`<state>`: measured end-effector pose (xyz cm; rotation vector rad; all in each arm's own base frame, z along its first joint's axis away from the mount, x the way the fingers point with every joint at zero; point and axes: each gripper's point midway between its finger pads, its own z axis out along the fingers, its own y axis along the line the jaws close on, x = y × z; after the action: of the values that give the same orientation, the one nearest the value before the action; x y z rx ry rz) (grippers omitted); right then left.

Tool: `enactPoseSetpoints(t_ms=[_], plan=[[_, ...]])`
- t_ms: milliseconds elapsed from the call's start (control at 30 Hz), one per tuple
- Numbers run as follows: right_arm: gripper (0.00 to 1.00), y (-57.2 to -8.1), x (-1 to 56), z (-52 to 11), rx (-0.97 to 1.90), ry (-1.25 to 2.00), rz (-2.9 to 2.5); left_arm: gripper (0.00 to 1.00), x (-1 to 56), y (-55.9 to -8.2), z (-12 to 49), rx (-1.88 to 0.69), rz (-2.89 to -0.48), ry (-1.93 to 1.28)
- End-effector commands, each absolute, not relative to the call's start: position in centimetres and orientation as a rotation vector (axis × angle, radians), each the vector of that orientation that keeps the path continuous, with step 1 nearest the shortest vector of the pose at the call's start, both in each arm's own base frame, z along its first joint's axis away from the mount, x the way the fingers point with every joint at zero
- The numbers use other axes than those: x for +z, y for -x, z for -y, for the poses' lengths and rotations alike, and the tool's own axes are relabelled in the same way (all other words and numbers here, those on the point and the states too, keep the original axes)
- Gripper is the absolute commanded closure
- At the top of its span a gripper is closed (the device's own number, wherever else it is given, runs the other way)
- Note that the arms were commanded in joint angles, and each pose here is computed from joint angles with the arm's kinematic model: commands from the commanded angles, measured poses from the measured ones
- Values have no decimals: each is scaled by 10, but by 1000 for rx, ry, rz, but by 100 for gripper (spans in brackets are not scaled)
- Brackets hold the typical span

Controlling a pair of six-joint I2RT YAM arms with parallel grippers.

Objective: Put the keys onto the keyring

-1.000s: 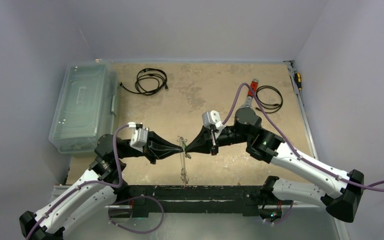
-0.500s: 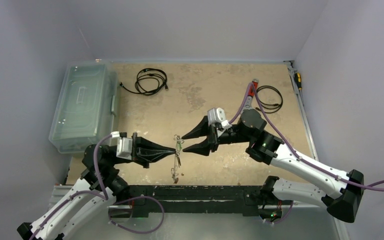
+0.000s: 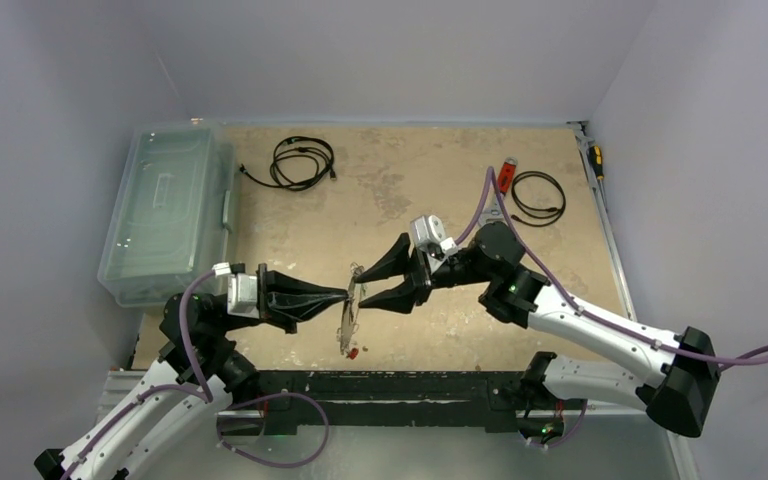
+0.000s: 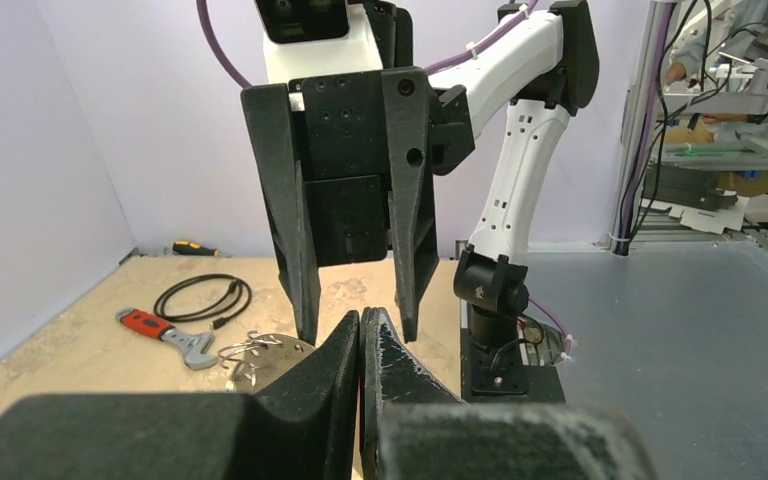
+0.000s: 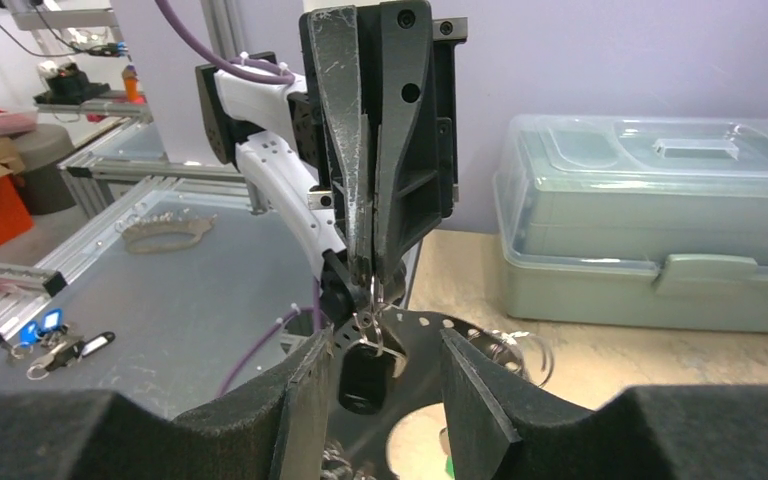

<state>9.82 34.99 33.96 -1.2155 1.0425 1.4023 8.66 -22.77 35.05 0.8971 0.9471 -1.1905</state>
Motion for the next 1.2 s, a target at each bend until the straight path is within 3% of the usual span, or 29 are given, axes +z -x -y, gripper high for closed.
enactPoseSetpoints(t_ms=[0, 300, 633, 800, 833, 933, 1000, 1067, 1167], plan=[[53, -90, 353, -352, 1463, 1227, -958, 100, 364, -90, 222, -1143, -893, -858], [61, -87, 355, -362, 1513, 1232, -945, 100, 363, -94, 223, -1136, -912, -851], [98, -85, 358, -365, 1529, 1237, -919, 100, 361, -97, 224, -1132, -924, -848], [100, -89, 354, -366, 1505, 1245, -981, 100, 358, -102, 225, -1103, -956, -863], [100, -95, 350, -367, 1458, 1258, -1012, 98, 357, -103, 225, -1089, -962, -872], [100, -106, 346, -364, 1342, 1302, -1099, 64, 357, -104, 224, -1070, -976, -889], [100, -109, 340, -361, 1291, 1348, -1155, 51, 355, -104, 225, -1070, -985, -901], [100, -117, 332, -356, 1194, 1399, -1202, 49, 352, -104, 228, -1074, -1000, -919], [100, -118, 332, -347, 1144, 1415, -1233, 56, 348, -100, 232, -1098, -1004, -964]])
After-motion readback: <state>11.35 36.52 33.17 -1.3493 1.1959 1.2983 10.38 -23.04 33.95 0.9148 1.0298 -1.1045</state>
